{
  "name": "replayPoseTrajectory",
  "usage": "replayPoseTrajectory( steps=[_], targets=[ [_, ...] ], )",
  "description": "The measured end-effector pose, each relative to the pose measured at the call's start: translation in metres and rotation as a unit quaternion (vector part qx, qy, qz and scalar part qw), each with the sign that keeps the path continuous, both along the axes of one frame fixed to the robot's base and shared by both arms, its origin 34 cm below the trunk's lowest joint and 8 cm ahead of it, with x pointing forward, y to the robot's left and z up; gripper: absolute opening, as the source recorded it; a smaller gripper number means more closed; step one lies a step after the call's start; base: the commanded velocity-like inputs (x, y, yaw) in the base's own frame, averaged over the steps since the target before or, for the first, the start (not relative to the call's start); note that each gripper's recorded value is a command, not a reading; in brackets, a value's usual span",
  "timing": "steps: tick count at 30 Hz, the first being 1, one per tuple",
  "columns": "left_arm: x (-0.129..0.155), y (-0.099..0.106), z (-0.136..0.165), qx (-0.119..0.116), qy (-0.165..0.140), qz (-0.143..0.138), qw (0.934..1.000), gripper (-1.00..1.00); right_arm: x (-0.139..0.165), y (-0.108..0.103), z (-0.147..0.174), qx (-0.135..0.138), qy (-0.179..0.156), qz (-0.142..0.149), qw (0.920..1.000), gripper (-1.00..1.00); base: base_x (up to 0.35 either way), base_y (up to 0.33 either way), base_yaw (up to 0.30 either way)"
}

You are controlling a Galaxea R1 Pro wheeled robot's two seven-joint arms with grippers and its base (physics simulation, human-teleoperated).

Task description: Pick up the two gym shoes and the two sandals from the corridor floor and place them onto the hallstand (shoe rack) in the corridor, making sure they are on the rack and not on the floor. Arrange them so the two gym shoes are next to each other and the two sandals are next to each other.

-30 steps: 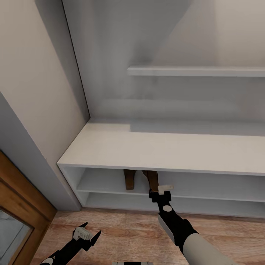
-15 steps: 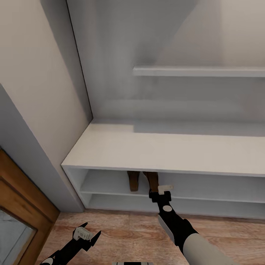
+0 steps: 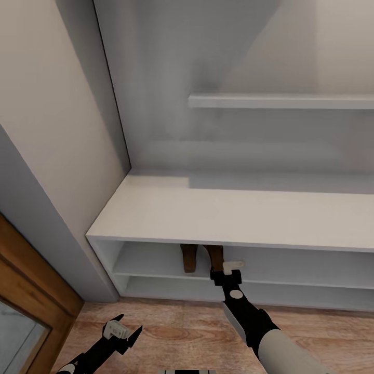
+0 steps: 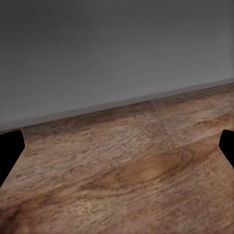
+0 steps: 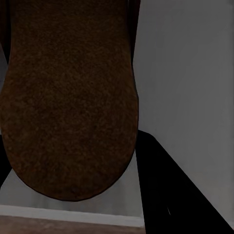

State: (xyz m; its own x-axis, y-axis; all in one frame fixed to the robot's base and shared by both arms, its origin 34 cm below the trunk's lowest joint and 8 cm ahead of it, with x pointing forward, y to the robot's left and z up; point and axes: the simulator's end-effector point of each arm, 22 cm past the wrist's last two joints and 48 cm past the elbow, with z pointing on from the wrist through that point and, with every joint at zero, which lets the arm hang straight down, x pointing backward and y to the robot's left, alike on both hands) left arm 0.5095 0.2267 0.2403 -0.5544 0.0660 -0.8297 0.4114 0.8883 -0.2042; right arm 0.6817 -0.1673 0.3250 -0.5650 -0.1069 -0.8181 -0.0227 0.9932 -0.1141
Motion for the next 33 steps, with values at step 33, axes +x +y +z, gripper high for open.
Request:
replayPoseTrajectory(
  steps=[33],
  targets=[
    [0.0000,0.0000,0.0000,0.000,0.000,0.000,1.0000,1.00,0.0001,0.0001,0.0001,0.000,0.000,0.000,1.0000,-1.00,0.003,0.001,0.000]
  ],
)
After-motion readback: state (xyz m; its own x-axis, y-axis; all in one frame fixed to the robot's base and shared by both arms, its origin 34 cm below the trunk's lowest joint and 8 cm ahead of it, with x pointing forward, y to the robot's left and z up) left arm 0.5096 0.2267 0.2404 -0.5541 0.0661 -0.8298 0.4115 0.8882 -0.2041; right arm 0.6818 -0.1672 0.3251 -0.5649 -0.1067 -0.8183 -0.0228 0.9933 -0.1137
